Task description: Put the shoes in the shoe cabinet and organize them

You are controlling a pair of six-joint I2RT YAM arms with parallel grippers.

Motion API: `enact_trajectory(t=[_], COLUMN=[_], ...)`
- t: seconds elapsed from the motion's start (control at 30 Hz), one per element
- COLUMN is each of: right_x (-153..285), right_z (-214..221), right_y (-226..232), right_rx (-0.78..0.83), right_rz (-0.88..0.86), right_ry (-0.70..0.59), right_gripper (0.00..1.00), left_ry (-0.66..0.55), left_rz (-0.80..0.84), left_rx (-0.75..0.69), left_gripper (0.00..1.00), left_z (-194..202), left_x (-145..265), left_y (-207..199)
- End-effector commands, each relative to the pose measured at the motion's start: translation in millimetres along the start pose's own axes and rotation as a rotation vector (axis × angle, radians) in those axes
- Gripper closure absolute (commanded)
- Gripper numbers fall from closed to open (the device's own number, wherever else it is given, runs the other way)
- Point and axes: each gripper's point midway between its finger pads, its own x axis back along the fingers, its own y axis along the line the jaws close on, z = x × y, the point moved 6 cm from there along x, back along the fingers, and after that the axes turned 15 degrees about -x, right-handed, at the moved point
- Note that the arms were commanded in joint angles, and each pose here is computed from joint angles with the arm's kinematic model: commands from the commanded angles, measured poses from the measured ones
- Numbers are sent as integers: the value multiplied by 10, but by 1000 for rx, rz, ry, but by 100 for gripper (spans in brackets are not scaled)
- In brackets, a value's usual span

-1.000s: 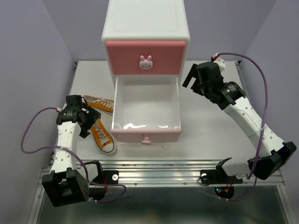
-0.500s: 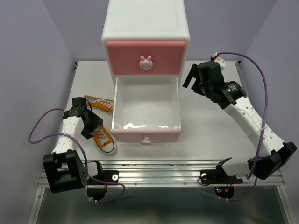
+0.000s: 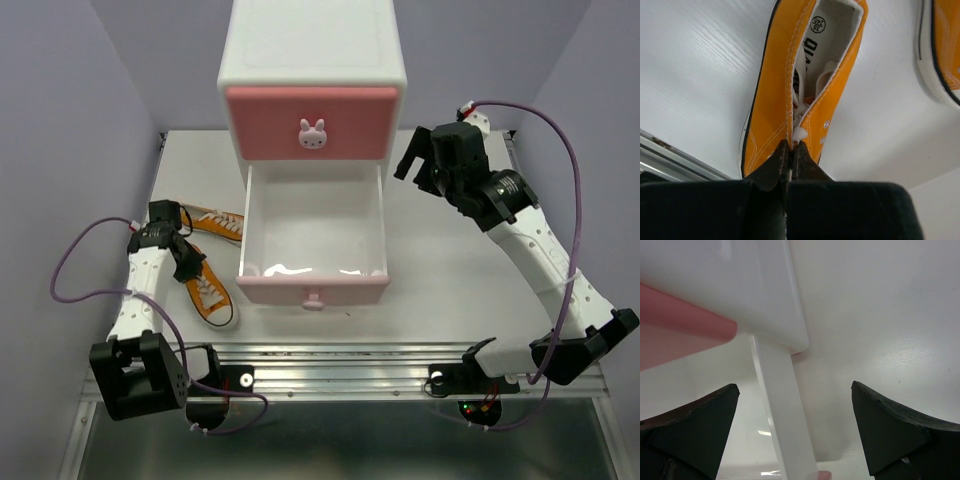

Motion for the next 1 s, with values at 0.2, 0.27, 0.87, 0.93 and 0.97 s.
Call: enact_trajectory(t=[0.2,0.27,0.87,0.93,0.97], right_x=[114,130,195,184,184], right_z=[-206,-193,-156,-144,-140], right_y=[96,76,-47,-51,-56], right_rx=[-2,-3,-18,-18,-18], right_rz=[-41,-43,-29,-27,-26], right_ry=[-57,-53,-59,-56,-55], right_gripper=[0,0,0,0,0], left_ry=[-422,-494,-831,-825,-791], left_rz=[39,94,672,699,728], left_rx=[35,51,-120,-133,-135], left_gripper=[100,100,100,100,100], left_z=[-704,-801,-881,-864,-813], left_x=[1249,1534,3055,3048,2995], left_y=[22,-20,-532,-595,-677])
